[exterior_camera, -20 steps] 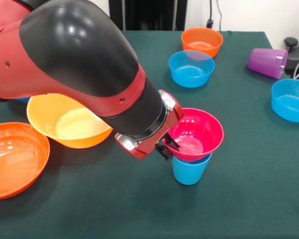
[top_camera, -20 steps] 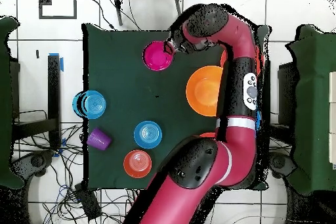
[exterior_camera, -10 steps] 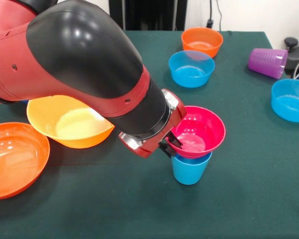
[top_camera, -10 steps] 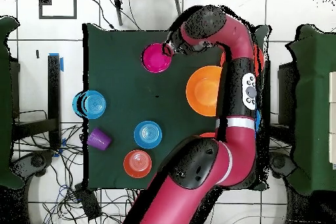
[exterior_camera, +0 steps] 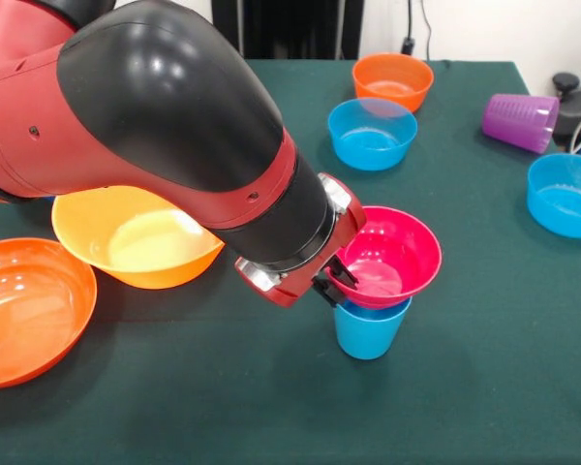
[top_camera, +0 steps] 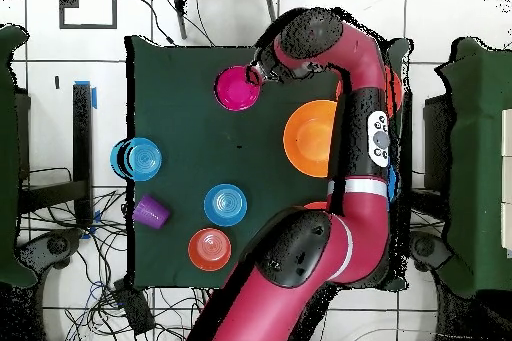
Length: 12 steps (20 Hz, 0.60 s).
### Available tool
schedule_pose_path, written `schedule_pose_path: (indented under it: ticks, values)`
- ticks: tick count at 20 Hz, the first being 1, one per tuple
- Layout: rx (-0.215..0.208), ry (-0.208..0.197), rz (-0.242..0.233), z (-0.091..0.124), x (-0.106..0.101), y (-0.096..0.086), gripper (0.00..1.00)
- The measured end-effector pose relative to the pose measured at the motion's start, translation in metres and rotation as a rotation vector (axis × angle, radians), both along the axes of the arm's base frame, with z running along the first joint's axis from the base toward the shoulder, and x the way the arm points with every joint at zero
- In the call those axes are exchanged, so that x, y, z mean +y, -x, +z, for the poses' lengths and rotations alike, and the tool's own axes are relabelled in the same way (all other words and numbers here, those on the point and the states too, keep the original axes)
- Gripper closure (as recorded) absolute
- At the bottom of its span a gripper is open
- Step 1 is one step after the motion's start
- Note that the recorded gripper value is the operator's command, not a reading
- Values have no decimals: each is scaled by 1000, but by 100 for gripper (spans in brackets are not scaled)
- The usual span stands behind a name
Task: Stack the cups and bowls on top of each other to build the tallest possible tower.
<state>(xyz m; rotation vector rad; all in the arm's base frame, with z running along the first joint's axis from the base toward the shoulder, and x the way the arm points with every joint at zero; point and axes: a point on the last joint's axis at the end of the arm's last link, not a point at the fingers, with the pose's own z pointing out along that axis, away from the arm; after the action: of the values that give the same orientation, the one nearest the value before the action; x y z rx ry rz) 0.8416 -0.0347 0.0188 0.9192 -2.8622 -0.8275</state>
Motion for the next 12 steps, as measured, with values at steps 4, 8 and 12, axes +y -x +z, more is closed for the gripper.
schedule_pose_path:
  ticks: [4,8,12]
  values:
    - [0,0,0,0,0,0,100]
    - [0,0,0,0,0,0,0]
    - [-7,3,-8,1,-3,-2,0]
